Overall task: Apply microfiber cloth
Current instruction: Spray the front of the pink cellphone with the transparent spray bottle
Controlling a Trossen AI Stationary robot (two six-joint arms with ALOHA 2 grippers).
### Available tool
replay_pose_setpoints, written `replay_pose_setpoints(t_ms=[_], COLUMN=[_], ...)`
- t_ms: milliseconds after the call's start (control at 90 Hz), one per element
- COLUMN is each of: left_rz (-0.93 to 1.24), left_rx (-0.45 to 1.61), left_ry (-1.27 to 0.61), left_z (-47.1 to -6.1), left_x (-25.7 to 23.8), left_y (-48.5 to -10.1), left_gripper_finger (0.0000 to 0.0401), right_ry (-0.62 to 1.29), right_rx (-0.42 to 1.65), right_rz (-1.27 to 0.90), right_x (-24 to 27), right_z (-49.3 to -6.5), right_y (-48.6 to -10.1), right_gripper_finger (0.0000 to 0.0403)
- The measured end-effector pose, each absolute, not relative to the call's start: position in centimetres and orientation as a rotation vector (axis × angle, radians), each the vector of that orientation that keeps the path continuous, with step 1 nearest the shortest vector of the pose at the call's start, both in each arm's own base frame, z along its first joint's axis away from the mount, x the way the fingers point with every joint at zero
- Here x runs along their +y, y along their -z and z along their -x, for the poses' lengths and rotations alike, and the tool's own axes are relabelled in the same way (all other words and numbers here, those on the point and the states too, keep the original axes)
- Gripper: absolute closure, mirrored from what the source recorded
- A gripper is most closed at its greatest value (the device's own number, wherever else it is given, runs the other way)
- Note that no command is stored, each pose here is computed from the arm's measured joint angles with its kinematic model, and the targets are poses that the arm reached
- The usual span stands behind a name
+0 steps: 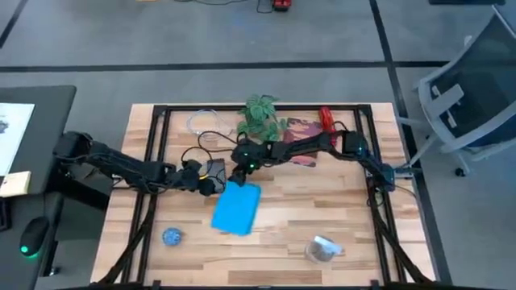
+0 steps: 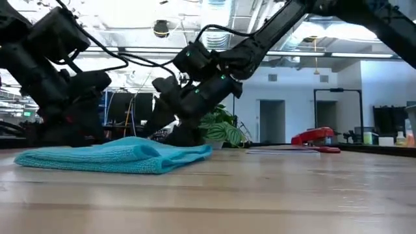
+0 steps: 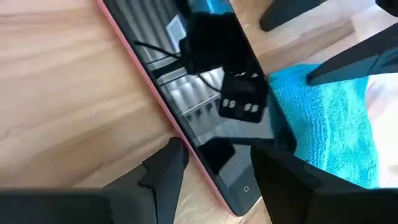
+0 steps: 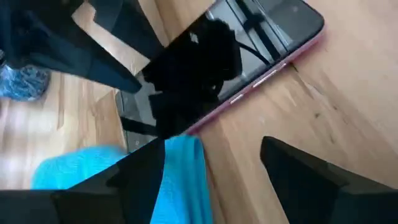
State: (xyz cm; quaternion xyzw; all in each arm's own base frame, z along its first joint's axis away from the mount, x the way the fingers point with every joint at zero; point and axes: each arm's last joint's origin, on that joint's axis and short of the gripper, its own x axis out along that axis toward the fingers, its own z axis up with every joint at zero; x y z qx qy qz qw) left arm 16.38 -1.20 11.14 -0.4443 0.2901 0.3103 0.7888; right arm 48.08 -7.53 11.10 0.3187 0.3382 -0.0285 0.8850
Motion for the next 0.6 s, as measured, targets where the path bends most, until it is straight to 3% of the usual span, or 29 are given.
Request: replay_pose_setpoints(t_ms=[333, 600], left_rz=[0.858, 0.778], left_rx=[0.552, 0.523], left_ry=[-0.637, -0.602], left_z=[-18.4, -19.5], left_x=[-0.9, -0.9], left_y=[-9.8, -8.9], left_gripper_finger=[0.0248, 0.0274], right_ry=[0.076, 0.067], right_rx=[0.692, 0.677], right_rz=[-0.823, -0.823], right_x=[-8.7, -8.4], right_z=[-48.0, -48.1], right_y=[-10.9, -10.9], right_gripper_finger=[0.0142, 0.0142])
